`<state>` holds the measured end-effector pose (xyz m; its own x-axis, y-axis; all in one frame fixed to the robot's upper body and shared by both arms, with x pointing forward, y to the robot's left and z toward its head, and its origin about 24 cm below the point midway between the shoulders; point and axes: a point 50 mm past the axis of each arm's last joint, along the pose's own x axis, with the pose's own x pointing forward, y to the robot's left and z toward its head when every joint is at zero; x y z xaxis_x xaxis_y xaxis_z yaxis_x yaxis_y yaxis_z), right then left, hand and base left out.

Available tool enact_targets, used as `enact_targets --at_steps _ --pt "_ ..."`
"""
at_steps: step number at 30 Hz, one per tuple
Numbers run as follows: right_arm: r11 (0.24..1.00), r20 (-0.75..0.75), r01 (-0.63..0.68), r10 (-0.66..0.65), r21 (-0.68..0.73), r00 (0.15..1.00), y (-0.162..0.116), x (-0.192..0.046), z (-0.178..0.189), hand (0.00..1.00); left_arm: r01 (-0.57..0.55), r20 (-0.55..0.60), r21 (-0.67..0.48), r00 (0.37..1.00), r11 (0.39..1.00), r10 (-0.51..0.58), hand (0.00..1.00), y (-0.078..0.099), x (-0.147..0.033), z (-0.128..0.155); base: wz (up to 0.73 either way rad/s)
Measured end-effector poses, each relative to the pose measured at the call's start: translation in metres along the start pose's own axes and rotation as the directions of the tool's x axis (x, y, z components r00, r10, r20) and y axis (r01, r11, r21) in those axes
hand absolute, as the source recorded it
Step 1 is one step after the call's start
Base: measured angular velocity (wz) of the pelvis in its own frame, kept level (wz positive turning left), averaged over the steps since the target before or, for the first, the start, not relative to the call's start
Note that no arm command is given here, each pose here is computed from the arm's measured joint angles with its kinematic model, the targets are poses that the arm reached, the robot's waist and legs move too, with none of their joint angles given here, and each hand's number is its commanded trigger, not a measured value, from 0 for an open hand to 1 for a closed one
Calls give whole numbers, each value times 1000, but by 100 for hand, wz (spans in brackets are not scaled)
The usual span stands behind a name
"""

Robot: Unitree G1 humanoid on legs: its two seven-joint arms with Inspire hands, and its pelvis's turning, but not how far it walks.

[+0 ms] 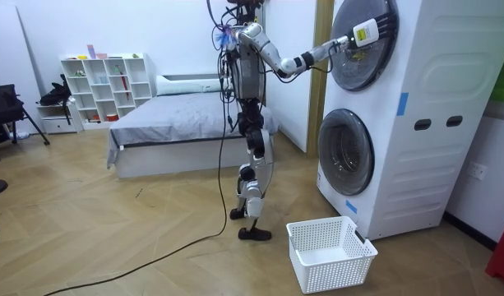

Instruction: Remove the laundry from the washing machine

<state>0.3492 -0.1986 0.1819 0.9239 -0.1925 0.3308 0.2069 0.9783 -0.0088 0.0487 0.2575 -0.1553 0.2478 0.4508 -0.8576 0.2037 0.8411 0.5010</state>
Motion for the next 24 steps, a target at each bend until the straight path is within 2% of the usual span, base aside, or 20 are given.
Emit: enact_targets --at_steps 11,15,24 --pt "1000 -9 0 0 12 1000 4 -2 -3 0 17 -17 -3 1000 1000 -17 0 -7 -2 -7 0" --pt "997 -16 -10 12 75 1000 5 -4 0 0 25 -9 -12 1000 1000 -25 0 -9 -3 -6 2" --pt "994 68 -47 41 101 997 -1 -29 18 0 37 -33 -2 999 999 -37 0 -10 -2 -15 -2"
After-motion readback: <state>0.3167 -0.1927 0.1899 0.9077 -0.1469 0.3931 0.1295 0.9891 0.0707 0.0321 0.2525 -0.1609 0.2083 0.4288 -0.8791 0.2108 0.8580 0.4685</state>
